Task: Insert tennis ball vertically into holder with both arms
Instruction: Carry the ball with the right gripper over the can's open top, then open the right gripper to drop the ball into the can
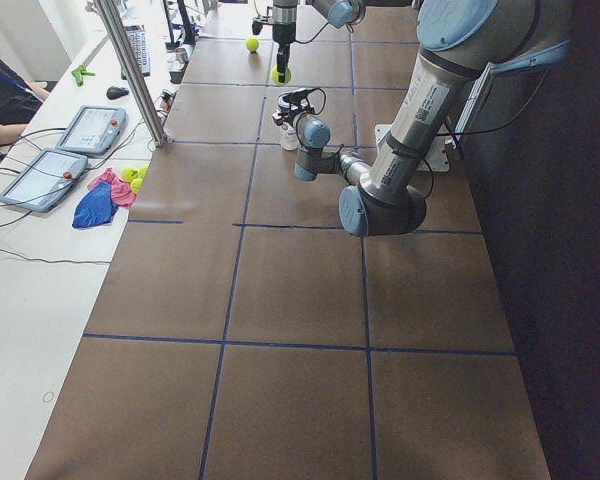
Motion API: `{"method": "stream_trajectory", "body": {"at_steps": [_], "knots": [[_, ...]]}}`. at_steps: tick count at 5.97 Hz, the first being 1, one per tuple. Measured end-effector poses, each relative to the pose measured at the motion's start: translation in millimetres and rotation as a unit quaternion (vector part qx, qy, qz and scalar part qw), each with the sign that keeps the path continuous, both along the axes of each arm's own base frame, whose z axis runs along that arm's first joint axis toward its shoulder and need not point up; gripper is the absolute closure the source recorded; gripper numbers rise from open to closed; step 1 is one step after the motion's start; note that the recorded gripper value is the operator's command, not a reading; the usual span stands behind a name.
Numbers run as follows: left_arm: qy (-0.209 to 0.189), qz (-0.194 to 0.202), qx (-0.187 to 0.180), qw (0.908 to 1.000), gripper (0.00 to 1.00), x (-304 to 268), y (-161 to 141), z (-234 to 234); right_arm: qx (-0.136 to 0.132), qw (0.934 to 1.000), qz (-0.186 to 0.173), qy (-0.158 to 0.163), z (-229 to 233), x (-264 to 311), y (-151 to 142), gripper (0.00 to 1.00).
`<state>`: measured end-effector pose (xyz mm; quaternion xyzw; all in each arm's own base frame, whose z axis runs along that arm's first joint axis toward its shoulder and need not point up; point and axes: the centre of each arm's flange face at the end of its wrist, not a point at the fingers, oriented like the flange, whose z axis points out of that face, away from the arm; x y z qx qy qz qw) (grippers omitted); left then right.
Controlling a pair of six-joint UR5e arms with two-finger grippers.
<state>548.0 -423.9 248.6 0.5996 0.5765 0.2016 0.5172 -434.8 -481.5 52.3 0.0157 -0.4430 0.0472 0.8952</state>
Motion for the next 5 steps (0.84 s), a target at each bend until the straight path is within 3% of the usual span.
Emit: {"method": "stream_trajectory", "body": {"at_steps": [1, 2, 3, 5], "knots": [[0.000, 0.000, 0.000, 1.0000, 0.17, 0, 0, 0, -0.005, 1.0000, 0.004, 0.007, -2, -12, 0, 0.72], [0.000, 0.000, 0.000, 1.0000, 0.17, 0, 0, 0, -0.006, 0.9999, 0.008, 0.014, -3, -25, 5, 0.50], [0.000, 0.000, 0.000, 1.0000, 0.17, 0, 0, 0, -0.005, 0.9998, 0.008, 0.018, -3, -33, 10, 0.02], [0.000, 0.000, 0.000, 1.0000, 0.17, 0, 1, 0, -0.002, 0.9997, 0.009, 0.021, -2, -38, 12, 0.01]]}}
